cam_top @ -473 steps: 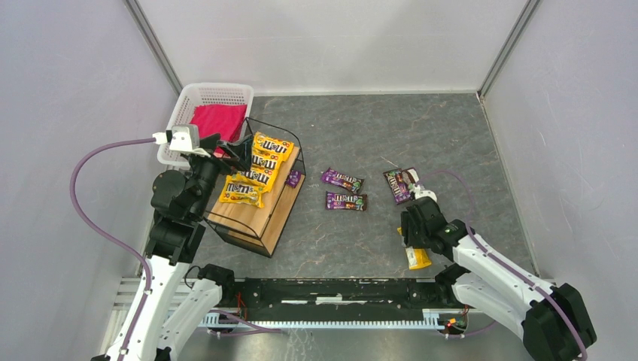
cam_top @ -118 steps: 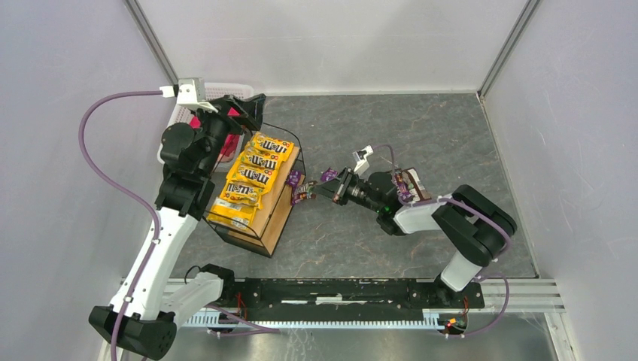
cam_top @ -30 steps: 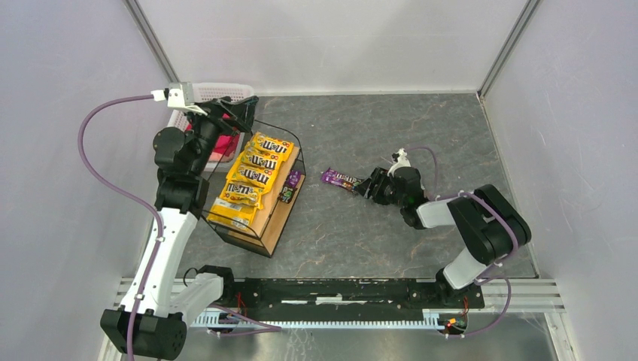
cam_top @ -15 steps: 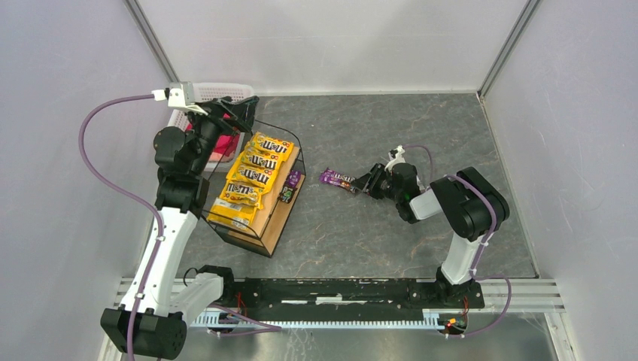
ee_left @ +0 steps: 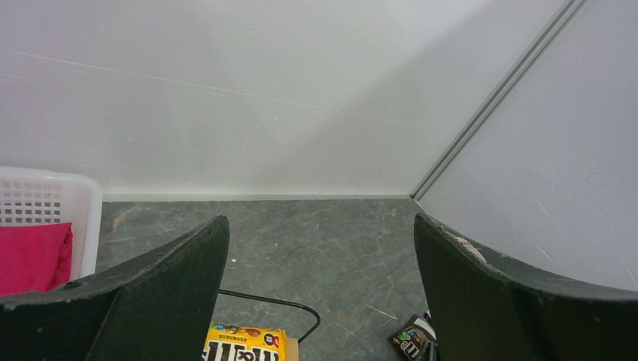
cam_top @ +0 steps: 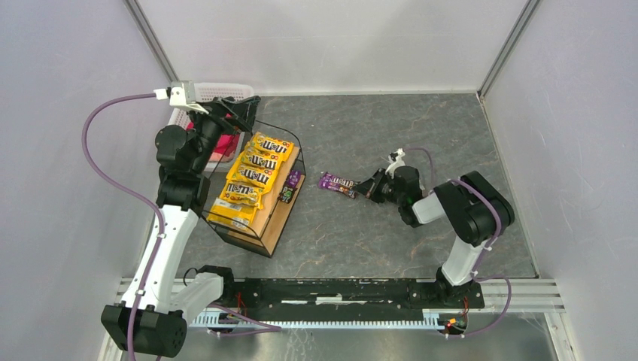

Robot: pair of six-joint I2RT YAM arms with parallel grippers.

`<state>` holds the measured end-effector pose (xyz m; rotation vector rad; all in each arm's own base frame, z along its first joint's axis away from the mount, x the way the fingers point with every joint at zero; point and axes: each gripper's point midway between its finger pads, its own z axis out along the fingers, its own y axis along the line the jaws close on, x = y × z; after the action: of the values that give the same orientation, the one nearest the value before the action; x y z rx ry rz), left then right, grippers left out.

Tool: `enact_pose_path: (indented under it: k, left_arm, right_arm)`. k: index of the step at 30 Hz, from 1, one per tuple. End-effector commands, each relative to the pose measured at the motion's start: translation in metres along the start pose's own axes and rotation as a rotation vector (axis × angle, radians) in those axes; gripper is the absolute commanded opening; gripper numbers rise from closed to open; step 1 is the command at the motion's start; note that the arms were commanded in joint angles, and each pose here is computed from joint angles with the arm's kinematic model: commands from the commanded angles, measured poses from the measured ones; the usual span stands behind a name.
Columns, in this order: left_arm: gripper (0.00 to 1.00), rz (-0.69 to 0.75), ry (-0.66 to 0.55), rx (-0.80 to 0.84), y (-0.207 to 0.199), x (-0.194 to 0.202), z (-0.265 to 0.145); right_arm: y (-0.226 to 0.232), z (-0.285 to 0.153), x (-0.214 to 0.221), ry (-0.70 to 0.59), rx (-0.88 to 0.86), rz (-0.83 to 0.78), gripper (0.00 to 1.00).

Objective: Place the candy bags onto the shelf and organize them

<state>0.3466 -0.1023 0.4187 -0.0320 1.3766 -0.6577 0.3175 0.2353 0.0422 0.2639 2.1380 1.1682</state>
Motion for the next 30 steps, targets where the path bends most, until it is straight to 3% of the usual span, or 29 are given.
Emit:
enact_pose_path:
  k: [1,7,14,20,30]
  left_arm:
    - [0.97,-0.027,-0.038,0.03,-0.006,-0.009,0.001]
    - [0.97,-0.031,-0.04,0.031,-0.007,-0.009,0.0]
    - [0.97,-0.028,-0.054,0.03,-0.008,-0.013,-0.002]
    - [0.98,-0.019,-0.06,0.028,-0.009,-0.014,-0.004]
    - [0.98,-0.009,-0.061,0.017,-0.008,-0.014,-0.004]
  right_arm:
    - [0.044,-0.025,-0.002,-0.014,-0.168,-0.019,0.0]
    - [0.064,-0.048,0.033,0.057,-0.195,-0.048,0.0]
    - [0.13,-0.045,0.062,0.086,-0.294,-0.089,0.0]
    - [0.171,-0.014,0.075,0.087,-0.338,-0.054,0.0]
    - [0.197,0.068,0.098,0.038,-0.285,0.009,0.0]
